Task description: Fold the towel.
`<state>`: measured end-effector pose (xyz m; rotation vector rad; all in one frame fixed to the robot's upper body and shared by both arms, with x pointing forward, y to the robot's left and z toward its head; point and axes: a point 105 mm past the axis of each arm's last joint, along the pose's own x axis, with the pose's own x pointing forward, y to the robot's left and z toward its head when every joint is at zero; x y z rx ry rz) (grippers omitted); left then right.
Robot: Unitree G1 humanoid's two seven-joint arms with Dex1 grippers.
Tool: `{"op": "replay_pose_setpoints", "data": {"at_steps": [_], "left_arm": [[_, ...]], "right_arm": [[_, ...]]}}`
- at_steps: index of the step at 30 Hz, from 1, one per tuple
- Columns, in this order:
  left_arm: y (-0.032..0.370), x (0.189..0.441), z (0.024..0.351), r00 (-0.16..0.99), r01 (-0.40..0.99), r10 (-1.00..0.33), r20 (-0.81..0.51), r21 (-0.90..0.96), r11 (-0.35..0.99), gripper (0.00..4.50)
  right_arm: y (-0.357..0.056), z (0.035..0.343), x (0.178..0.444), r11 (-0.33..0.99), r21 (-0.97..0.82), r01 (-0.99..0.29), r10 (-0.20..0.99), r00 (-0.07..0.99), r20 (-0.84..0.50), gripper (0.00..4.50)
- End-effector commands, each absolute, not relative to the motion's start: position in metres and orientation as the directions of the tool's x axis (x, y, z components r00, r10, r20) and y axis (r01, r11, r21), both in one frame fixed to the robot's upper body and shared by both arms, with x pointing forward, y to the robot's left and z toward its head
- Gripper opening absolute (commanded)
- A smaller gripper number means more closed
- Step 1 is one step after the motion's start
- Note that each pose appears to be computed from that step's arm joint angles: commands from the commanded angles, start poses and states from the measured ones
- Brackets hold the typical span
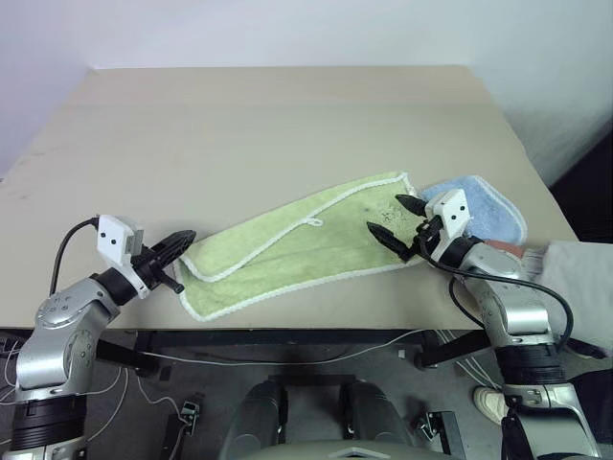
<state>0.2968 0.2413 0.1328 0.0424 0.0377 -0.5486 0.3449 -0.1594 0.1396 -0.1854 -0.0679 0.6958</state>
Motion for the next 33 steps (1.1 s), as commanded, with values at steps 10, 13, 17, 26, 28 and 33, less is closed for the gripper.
{"op": "replay_pose_setpoints", "data": {"at_steps": [10,13,17,26,28,33], "left_arm": [[0.236,0.3,0.14,0.83,0.558,-0.557,-0.043,0.062,0.827,0.14],[0.233,0.297,0.139,0.813,0.582,-0.579,-0.059,0.066,0.811,0.14],[0.232,0.295,0.134,0.79,0.613,-0.605,-0.098,0.087,0.786,0.14],[0.234,0.289,0.126,0.728,0.684,-0.658,-0.19,0.148,0.714,0.14],[0.233,0.284,0.127,0.691,0.723,-0.689,-0.218,0.175,0.669,0.14],[0.231,0.268,0.12,0.565,0.824,-0.762,-0.315,0.184,0.535,0.51]], "right_arm": [[-0.155,0.158,0.339,0.758,-0.211,-0.618,0.641,0.765,0.063,4.44],[-0.158,0.156,0.338,0.76,-0.21,-0.615,0.638,0.768,0.056,4.44],[-0.158,0.153,0.338,0.764,-0.206,-0.611,0.632,0.773,0.053,4.44],[-0.157,0.151,0.343,0.772,-0.2,-0.604,0.625,0.778,0.062,4.44],[-0.153,0.153,0.344,0.764,-0.195,-0.616,0.637,0.768,0.07,4.44],[-0.151,0.147,0.349,0.773,-0.184,-0.608,0.627,0.776,0.072,4.5]]}}
